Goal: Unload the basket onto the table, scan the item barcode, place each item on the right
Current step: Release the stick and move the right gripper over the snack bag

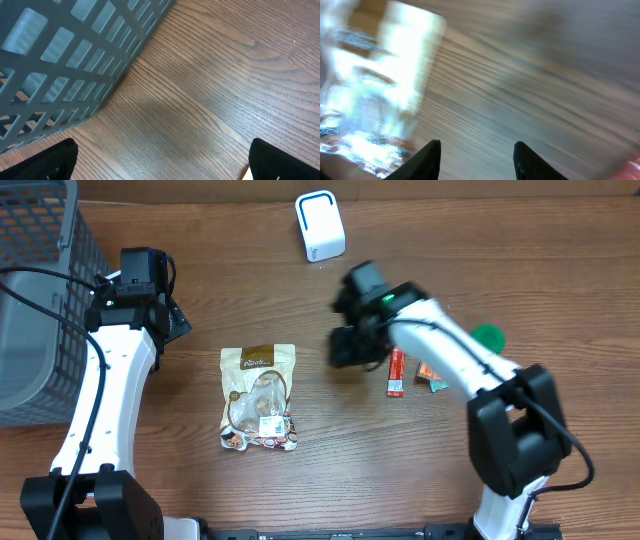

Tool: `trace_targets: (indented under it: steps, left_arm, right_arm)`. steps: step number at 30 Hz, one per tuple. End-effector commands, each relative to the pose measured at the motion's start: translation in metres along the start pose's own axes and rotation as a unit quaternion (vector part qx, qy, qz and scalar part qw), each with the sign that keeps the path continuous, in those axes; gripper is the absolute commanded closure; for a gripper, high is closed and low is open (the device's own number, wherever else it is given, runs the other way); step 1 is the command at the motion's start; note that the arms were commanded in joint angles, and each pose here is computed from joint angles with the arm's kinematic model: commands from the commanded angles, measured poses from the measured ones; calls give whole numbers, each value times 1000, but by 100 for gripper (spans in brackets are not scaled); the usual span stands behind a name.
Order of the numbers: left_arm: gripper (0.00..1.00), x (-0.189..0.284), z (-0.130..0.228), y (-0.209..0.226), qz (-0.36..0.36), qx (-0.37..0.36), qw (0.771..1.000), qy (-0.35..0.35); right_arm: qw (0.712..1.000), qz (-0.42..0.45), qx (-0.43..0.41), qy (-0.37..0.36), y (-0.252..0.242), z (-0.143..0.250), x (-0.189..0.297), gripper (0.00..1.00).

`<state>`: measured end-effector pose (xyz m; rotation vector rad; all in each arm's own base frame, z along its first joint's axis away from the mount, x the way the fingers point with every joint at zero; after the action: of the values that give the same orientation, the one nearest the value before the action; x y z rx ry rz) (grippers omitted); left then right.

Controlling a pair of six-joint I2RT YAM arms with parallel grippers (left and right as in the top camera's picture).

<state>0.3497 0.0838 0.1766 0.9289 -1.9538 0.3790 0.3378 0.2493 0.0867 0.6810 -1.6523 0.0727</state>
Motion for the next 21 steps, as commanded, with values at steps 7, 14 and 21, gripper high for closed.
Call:
trace_targets:
  steps: [7,14,21]
  left_arm:
    - [0,3,-6,-2,0,-7,1000,-9]
    - [0,3,-6,-2,0,-7,1000,-9]
    - [0,3,-6,-2,0,-7,1000,-9]
  right_arm:
    - [975,38,174,-129,132,-30,-44,51]
    - [964,86,213,-134,154,-18,-88,51]
    - [974,129,133,-132,123,-21,-92,53]
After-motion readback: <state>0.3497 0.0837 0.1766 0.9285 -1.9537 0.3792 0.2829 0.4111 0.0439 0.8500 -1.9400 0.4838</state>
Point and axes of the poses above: each gripper's point midway between its finger pads, its own x axis back along the fingers, its own y axis along the line the jaws close on, z = x × y, the point moved 2 cm from there along x, back along the fingers, and after that the axes turned 9 degrees about x, right-handed, at the moved point
